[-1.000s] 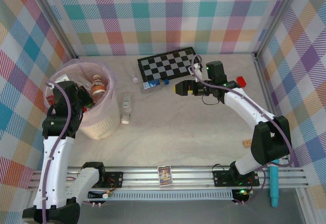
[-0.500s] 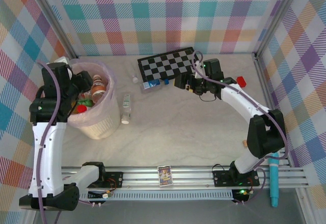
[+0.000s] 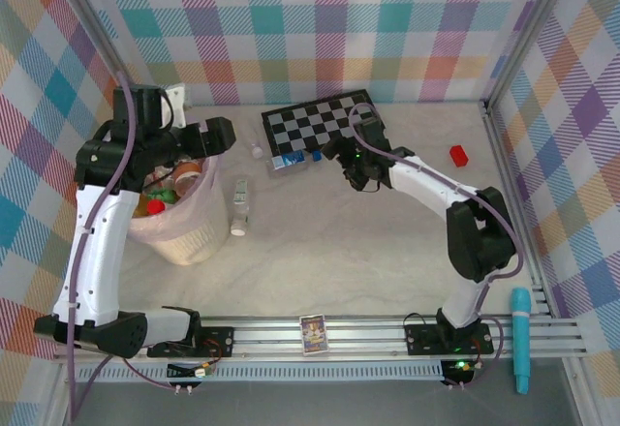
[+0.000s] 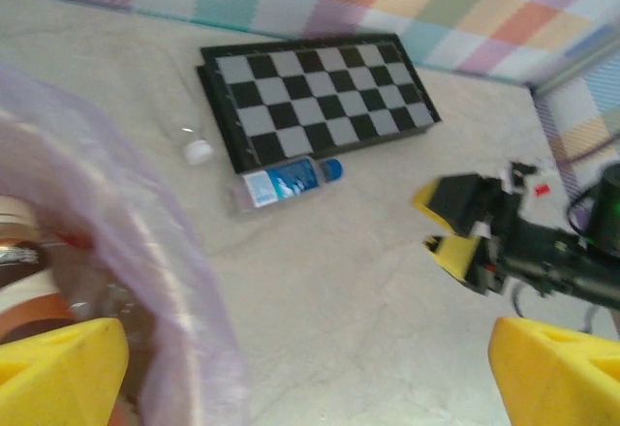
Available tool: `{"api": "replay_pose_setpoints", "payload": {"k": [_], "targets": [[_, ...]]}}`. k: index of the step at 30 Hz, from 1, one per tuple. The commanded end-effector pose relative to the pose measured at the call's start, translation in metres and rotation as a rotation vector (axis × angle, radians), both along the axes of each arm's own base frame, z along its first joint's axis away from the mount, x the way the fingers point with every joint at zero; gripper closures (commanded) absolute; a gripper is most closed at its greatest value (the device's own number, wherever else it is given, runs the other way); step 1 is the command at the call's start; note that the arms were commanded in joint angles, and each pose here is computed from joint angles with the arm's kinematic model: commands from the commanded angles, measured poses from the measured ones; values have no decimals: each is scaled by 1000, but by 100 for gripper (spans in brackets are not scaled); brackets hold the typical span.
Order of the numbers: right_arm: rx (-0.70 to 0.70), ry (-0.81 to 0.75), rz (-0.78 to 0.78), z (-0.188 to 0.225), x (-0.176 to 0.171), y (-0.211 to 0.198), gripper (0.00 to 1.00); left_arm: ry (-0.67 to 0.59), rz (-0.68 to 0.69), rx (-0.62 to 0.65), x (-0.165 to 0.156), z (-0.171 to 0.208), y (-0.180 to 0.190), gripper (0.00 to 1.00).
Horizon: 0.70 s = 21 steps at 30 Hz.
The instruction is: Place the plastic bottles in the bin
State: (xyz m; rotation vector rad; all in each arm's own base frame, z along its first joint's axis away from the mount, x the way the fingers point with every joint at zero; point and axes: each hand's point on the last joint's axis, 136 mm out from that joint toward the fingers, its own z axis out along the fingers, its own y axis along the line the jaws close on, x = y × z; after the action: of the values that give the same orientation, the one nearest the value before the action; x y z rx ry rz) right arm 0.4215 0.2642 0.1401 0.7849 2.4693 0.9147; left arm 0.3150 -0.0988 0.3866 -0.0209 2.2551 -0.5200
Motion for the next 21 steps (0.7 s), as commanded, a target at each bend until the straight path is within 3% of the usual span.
{"api": "replay_pose_setpoints", "payload": {"k": [1, 21], "targets": [[11, 62, -126, -8, 14, 8, 9, -9, -80, 4, -8, 7, -20, 1], [24, 146, -93, -74, 65, 92, 9, -18, -127, 26, -16, 6, -46, 0]]}}
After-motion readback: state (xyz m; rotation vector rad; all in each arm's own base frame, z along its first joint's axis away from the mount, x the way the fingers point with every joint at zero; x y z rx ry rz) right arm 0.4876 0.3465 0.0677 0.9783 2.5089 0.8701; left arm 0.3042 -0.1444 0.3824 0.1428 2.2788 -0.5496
